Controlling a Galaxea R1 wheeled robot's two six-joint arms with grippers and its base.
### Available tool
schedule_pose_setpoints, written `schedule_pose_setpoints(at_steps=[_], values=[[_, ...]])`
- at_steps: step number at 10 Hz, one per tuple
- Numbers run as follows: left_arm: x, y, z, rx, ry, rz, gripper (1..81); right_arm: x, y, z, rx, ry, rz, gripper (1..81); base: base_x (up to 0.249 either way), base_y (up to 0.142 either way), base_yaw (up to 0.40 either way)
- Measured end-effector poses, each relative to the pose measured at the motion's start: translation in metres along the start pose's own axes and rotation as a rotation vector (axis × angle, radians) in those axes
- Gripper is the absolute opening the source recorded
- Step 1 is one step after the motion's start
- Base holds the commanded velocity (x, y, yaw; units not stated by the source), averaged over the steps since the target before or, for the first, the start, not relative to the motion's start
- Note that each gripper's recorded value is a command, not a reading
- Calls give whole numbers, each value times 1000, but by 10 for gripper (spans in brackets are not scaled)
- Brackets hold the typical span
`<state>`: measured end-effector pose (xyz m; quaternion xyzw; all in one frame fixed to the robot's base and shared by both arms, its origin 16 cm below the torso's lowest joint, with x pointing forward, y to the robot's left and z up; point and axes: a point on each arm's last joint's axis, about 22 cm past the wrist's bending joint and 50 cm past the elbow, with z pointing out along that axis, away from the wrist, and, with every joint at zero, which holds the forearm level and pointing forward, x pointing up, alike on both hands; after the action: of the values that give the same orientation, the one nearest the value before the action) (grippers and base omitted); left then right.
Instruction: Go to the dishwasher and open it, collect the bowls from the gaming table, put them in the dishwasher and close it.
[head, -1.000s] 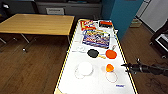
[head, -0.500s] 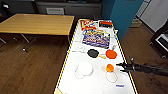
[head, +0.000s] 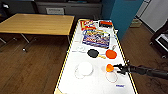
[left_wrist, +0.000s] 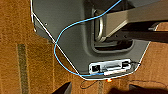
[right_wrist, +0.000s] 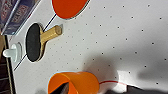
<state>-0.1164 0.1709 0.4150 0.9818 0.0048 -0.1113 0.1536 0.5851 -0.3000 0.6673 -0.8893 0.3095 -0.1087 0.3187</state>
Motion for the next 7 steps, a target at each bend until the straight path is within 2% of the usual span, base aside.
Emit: schedule_pose_setpoints(at_steps=[5,7], values=[[-1,0,0,0,-1,-1,811,-2,-8,7,14,-2,5,811,0,0,0],[-4,-2,-1,3,-5,-2,811,-10,-21,17,41,-11,4,811,0,0,0]])
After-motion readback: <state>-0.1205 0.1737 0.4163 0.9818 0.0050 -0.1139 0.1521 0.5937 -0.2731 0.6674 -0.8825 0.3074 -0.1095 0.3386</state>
